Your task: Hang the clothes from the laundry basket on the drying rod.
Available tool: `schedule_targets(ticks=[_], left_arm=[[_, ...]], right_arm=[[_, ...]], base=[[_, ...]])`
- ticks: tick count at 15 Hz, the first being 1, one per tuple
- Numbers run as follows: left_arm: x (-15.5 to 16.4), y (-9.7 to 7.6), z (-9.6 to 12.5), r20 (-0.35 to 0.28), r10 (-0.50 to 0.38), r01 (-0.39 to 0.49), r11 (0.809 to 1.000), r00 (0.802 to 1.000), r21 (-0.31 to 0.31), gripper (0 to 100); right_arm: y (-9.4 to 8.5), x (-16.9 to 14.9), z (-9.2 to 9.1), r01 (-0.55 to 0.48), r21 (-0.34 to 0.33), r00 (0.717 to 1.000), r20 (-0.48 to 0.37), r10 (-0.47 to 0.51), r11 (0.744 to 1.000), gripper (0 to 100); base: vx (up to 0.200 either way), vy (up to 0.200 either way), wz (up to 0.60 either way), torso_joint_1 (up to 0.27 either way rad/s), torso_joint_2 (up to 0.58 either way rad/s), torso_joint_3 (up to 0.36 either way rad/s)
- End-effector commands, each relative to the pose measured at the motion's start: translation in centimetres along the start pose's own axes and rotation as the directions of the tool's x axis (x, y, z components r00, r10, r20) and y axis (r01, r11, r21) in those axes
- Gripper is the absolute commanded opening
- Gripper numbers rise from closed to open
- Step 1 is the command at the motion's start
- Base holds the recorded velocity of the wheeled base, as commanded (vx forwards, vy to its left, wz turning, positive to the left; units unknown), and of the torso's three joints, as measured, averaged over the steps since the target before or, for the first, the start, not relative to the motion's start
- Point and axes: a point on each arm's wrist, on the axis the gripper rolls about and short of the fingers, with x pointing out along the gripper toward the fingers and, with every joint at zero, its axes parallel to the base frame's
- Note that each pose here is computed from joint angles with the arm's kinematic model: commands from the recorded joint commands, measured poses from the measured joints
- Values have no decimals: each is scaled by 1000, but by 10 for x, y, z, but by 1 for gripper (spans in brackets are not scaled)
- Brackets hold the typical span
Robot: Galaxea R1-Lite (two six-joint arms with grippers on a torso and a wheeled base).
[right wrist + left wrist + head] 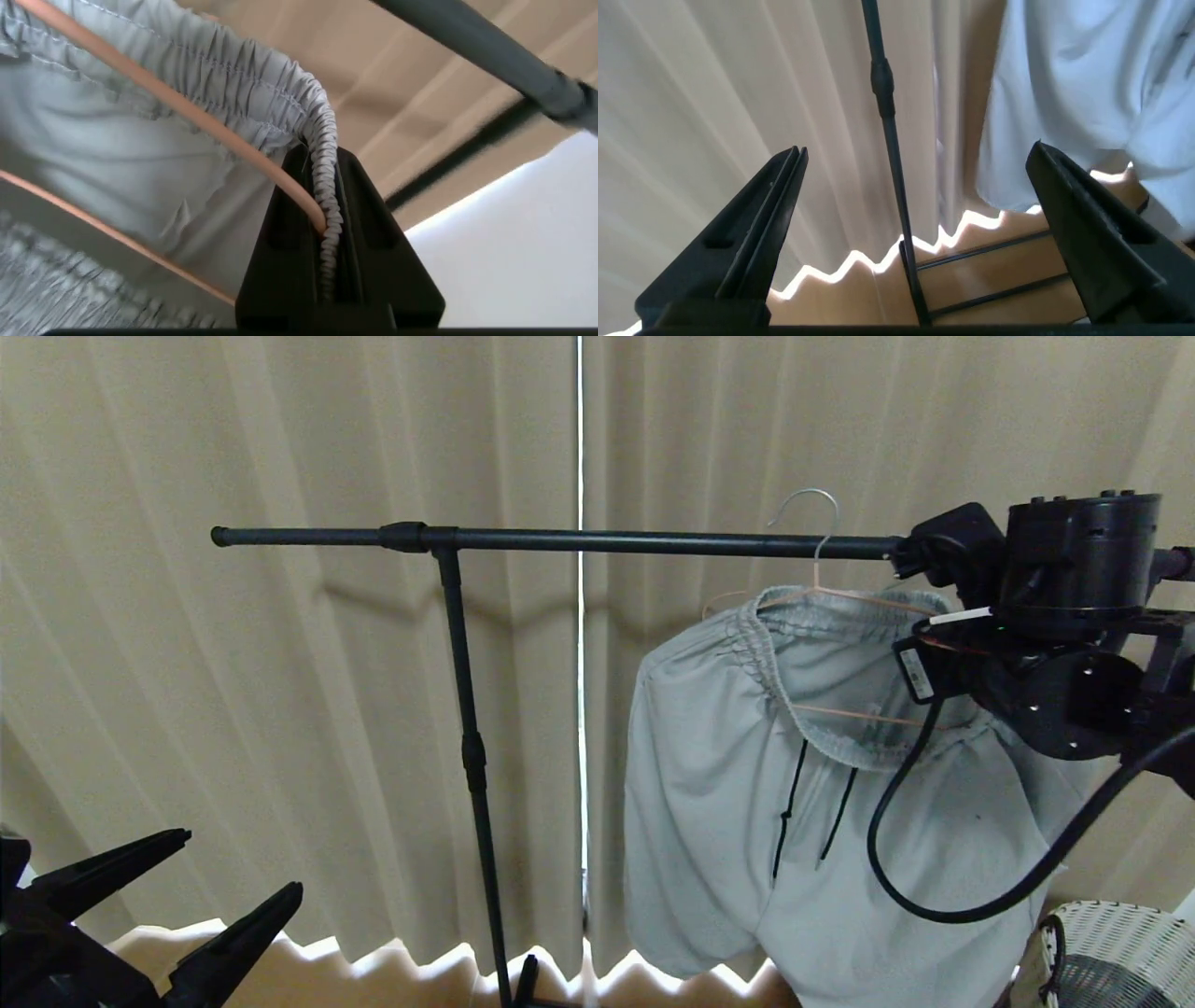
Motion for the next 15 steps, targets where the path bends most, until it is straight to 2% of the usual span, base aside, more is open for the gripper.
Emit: schedule_targets(ticks=[1,9,15], left_arm=[[-3,0,2,19,3,-3,1000,1000,1,100],[-4,0,1,19,1,-1,1000,1000,1,100],[-4,0,0,15,-1,1,1000,1000,1,100]], right_arm=[[24,22,1,12,-30,999,-31,-13,999,0],[20,57,7,97,-2,993,-62,-97,995,0],[30,54,7,90,-20,994,-64,-91,996,0]], base=[[0,0,0,0,0,0],[0,0,0,0,0,0],[0,0,0,0,0,0]])
